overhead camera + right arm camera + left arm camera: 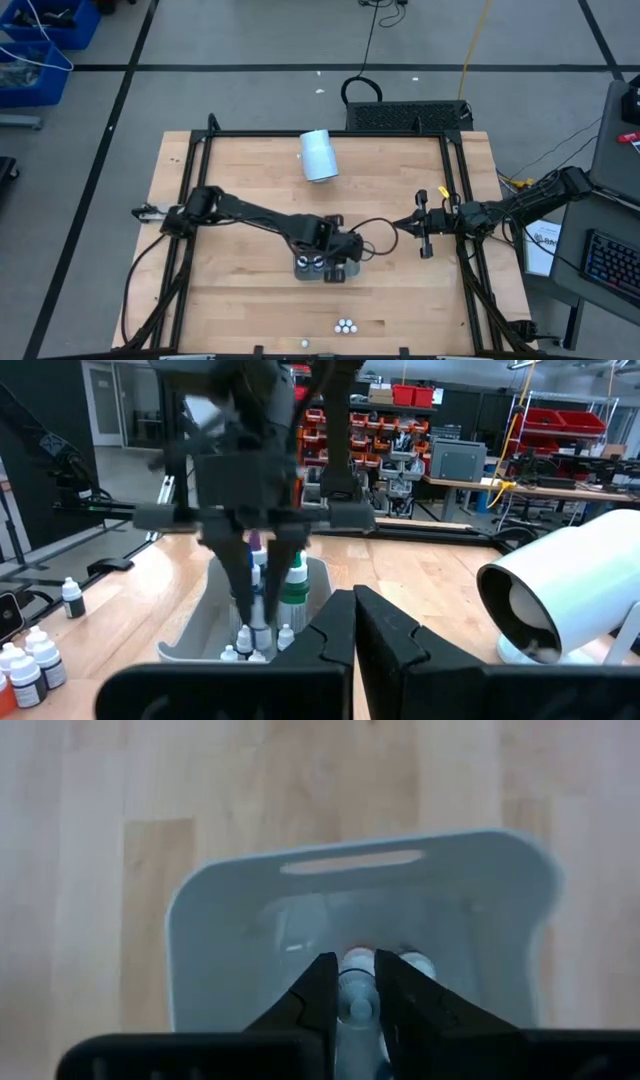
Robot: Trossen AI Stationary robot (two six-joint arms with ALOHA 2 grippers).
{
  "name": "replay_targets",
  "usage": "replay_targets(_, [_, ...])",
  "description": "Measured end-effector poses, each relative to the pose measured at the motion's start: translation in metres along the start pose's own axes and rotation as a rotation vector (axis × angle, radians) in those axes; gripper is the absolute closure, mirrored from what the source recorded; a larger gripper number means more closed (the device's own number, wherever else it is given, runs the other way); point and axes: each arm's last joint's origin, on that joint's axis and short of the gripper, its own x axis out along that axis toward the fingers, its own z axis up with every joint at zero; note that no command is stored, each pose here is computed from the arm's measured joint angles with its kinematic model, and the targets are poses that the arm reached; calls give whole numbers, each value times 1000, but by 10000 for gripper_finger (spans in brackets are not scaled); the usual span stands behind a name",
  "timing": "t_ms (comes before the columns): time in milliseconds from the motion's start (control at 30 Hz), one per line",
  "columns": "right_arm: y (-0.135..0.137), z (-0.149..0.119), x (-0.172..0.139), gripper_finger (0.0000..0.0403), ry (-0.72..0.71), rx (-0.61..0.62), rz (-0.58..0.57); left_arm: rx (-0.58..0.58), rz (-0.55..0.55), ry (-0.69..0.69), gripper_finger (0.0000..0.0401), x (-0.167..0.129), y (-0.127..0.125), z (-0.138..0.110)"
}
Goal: Pick & Place food coloring
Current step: Put the small blue food coloring into the gray bin
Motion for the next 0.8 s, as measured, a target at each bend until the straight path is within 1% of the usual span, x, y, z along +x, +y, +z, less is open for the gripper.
replay_targets(100, [0, 0, 0, 403, 0, -1, 0, -17, 31, -3, 347, 3, 5, 0])
replay_targets(233, [0, 0, 0, 403, 0, -5, 0, -20, 62, -19, 340, 6, 8, 1])
replay_targets(333, [0, 0, 0, 403, 0, -5, 0, -15, 61, -52, 339, 6, 7, 5])
replay_targets(500, [0, 0, 0, 403, -1, -5, 0, -1, 56, -79, 348, 5, 6, 7])
replay_targets(733, [0, 0, 0, 403, -1, -2, 0, 1, 56, -71, 340, 25, 10, 5])
replay_targets(800, [0, 0, 0, 403, -2, -1, 0, 7, 47, -41, 340, 30, 10, 2])
